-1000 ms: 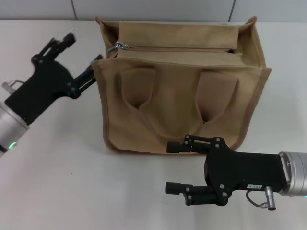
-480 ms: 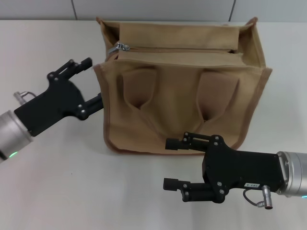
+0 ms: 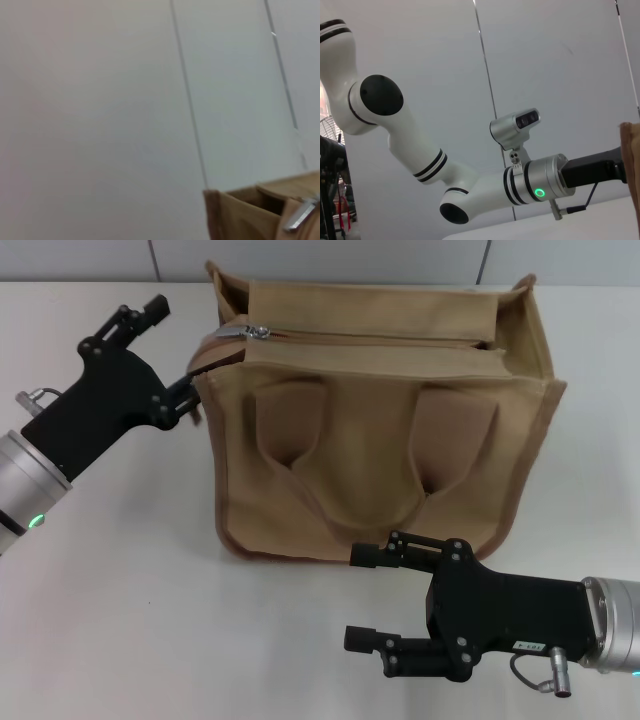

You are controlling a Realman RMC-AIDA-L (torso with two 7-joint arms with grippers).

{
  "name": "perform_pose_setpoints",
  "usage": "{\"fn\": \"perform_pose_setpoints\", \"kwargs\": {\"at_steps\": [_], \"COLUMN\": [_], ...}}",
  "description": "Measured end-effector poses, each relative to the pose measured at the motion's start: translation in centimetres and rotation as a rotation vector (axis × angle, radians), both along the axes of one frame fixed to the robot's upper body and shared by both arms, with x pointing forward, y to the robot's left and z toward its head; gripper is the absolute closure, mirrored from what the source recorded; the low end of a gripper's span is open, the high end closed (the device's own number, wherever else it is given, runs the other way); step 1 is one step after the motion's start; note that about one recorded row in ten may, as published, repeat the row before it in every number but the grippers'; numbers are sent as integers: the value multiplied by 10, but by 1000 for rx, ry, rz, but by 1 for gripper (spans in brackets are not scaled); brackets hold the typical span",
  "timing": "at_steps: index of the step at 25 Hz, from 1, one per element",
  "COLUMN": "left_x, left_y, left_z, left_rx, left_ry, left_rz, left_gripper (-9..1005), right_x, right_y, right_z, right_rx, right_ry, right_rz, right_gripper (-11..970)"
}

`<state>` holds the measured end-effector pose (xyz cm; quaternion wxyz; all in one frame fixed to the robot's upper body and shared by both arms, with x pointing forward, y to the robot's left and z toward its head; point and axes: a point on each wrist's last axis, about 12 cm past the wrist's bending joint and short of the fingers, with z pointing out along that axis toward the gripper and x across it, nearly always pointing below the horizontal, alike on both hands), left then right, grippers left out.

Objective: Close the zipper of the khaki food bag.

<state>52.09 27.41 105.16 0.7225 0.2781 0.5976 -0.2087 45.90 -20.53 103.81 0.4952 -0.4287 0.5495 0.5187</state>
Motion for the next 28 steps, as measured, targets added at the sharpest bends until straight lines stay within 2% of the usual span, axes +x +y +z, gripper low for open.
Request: {"fn": "perform_pose_setpoints", "kwargs": {"at_steps": [11,21,28], "left_x": [-18,-10,-10], "left_y": [-2,-5,-7], "left_z": [2,1,2], "left_rx": [-134,-177,-172], "left_ry": [-37,22,14], "left_rz": [3,11,7], "left_gripper": [266,273,589], "right_x": [-2,-2,-2], "right_y": [1,0,0], "right_z": [-1,-1,-1], "right_rx": [3,4,3], "right_ry": [-2,0,-1], "right_rz": [-1,-1,-2], "right_gripper": [200,200,200]}}
